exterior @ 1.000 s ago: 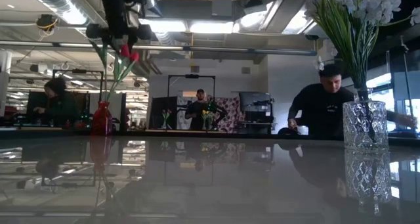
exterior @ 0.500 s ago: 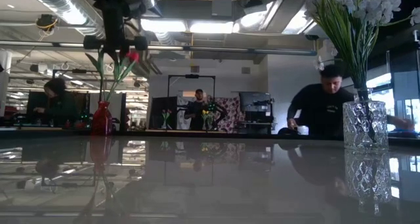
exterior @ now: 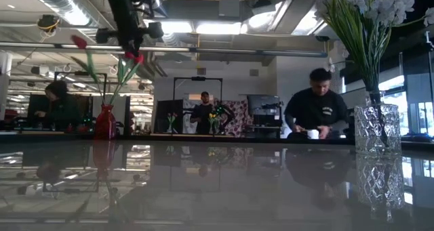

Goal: Sort flowers into vase by color
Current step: Return to Home Position

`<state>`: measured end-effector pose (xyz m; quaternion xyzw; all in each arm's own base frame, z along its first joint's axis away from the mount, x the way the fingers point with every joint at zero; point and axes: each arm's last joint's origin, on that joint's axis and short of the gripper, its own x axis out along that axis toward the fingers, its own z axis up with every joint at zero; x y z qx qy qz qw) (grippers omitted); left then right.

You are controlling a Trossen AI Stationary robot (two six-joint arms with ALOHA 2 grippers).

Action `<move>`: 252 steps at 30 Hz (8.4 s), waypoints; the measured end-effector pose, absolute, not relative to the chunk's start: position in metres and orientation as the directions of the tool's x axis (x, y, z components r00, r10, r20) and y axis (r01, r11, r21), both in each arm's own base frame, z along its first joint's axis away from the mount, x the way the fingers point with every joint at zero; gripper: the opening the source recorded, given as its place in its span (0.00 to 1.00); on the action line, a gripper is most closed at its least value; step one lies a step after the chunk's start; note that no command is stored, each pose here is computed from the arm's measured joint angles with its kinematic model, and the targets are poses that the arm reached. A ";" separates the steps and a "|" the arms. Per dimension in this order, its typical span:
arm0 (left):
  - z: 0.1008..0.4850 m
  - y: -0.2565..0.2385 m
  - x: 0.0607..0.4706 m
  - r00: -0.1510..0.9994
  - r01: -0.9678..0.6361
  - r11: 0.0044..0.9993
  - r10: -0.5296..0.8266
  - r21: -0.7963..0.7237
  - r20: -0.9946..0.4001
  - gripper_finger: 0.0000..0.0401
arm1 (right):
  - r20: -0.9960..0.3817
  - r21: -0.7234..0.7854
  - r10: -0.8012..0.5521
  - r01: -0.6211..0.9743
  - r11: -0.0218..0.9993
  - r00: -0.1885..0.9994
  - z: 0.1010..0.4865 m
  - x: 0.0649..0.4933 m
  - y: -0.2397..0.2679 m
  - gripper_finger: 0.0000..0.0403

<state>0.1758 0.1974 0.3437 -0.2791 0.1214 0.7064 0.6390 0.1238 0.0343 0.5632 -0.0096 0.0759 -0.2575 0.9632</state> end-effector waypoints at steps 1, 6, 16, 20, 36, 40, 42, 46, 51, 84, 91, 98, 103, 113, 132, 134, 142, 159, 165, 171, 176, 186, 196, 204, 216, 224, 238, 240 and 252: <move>0.344 0.194 0.179 -0.014 -0.972 -0.139 0.837 -0.188 -0.547 0.01 | -0.144 -0.056 -0.486 0.483 0.874 0.862 0.563 0.124 0.035 0.71; 0.351 0.165 0.200 0.116 -0.979 0.009 0.843 -0.202 -0.525 0.00 | -0.160 -0.044 -0.414 0.412 0.910 0.896 0.563 0.125 0.037 0.71; 0.379 0.042 0.248 0.806 -0.527 0.814 0.388 -0.243 -0.447 0.01 | -0.208 -0.146 -0.308 0.282 0.948 0.928 0.538 0.163 0.055 0.63; 0.395 -0.005 0.255 0.925 -0.329 0.886 0.232 -0.327 -0.302 0.01 | -0.206 -0.175 -0.216 0.181 0.968 0.955 0.512 0.194 0.062 0.49; 0.406 -0.048 0.253 0.980 -0.038 0.953 -0.023 -0.299 -0.198 0.01 | 0.123 0.012 -0.097 0.096 0.995 0.988 0.444 0.111 0.019 0.04; 0.407 -0.039 0.251 0.978 0.005 0.962 -0.061 -0.274 -0.198 0.01 | 0.225 0.063 -0.042 0.028 0.998 0.973 0.427 0.083 0.013 0.06; 0.398 -0.033 0.249 0.977 -0.012 0.965 -0.045 -0.262 -0.210 0.01 | 0.288 0.082 -0.045 0.022 0.996 0.957 0.417 0.071 0.010 0.05; 0.376 -0.025 0.239 0.990 -0.003 0.964 -0.034 -0.265 -0.136 0.01 | 0.429 0.108 -0.025 -0.024 0.994 0.903 0.399 0.055 0.007 0.01; 0.345 -0.019 0.214 1.000 0.026 0.968 -0.027 -0.249 -0.001 0.01 | 0.491 0.103 0.161 -0.240 0.965 0.856 0.377 0.046 0.010 0.02; 0.224 -0.009 0.118 0.978 0.087 0.923 -0.007 -0.375 0.209 0.01 | 0.592 -0.113 0.627 -0.717 0.687 0.507 0.276 0.047 0.027 0.00; 0.198 -0.009 0.113 0.967 0.108 0.914 -0.006 -0.391 0.254 0.01 | 0.724 -0.197 0.603 -0.736 0.647 0.337 0.291 0.030 0.023 0.00; 0.191 -0.009 0.112 0.972 0.109 0.927 -0.024 -0.359 0.234 0.01 | 0.548 -0.009 0.715 -0.852 0.524 0.434 0.275 0.045 0.029 0.00; 0.190 -0.010 0.112 0.973 0.119 0.928 -0.039 -0.353 0.226 0.01 | 0.478 0.053 0.756 -0.874 0.484 0.447 0.268 0.049 0.032 0.00; 0.187 -0.010 0.113 0.979 0.110 0.929 -0.041 -0.353 0.199 0.01 | 0.369 0.176 0.802 -0.882 0.437 0.470 0.257 0.055 0.034 0.00; 0.184 -0.010 0.114 0.986 0.094 0.939 -0.041 -0.330 0.162 0.01 | 0.156 0.163 0.677 -0.695 0.700 0.719 0.230 0.069 0.033 0.00; 0.183 -0.010 0.114 0.987 0.092 0.938 -0.042 -0.334 0.155 0.01 | 0.148 0.153 0.672 -0.688 0.709 0.725 0.229 0.069 0.032 0.00; 0.182 -0.010 0.114 0.989 0.087 0.939 -0.042 -0.332 0.141 0.01 | 0.106 0.095 0.674 -0.682 0.725 0.731 0.225 0.070 0.033 0.00; 0.181 -0.010 0.114 0.991 0.085 0.931 -0.042 -0.354 0.126 0.01 | 0.089 0.068 0.594 -0.600 0.797 0.800 0.209 0.078 0.032 0.00; 0.180 -0.010 0.114 0.991 0.084 0.931 -0.042 -0.354 0.125 0.01 | 0.079 0.051 0.583 -0.587 0.808 0.809 0.208 0.078 0.032 0.00; 0.180 -0.010 0.114 0.991 0.084 0.932 -0.042 -0.354 0.125 0.01 | 0.068 0.069 0.575 -0.579 0.813 0.816 0.207 0.079 0.031 0.00; 0.180 -0.010 0.114 0.991 0.084 0.931 -0.042 -0.354 0.125 0.01 | 0.063 0.074 0.574 -0.578 0.813 0.816 0.206 0.079 0.031 0.00; 0.180 -0.010 0.114 0.992 0.083 0.931 -0.042 -0.354 0.123 0.01 | 0.042 0.131 0.581 -0.581 0.803 0.813 0.204 0.079 0.032 0.00; 0.178 -0.010 0.114 0.995 0.065 0.933 -0.032 -0.355 0.098 0.01 | 0.008 0.179 0.596 -0.588 0.789 0.803 0.201 0.078 0.032 0.00; 0.175 -0.010 0.115 0.997 0.052 0.934 -0.031 -0.353 0.063 0.01 | 0.010 0.199 0.596 -0.586 0.786 0.803 0.201 0.078 0.032 0.00; 0.175 -0.010 0.115 0.997 0.053 0.934 -0.032 -0.353 0.065 0.01 | 0.010 0.208 0.596 -0.585 0.784 0.803 0.201 0.078 0.032 0.00; 0.175 -0.010 0.115 0.997 0.053 0.934 -0.032 -0.352 0.066 0.01 | 0.010 0.207 0.596 -0.585 0.784 0.803 0.201 0.078 0.032 0.00; 0.175 -0.010 0.115 0.997 0.053 0.934 -0.032 -0.352 0.066 0.01 | 0.010 0.206 0.597 -0.585 0.784 0.803 0.201 0.078 0.032 0.00; 0.175 -0.010 0.115 0.997 0.053 0.934 -0.031 -0.352 0.066 0.01 | 0.010 0.206 0.596 -0.585 0.784 0.803 0.201 0.078 0.032 0.00; 0.175 -0.010 0.115 0.997 0.053 0.934 -0.031 -0.352 0.066 0.01 | 0.010 0.206 0.597 -0.586 0.784 0.802 0.201 0.078 0.032 0.00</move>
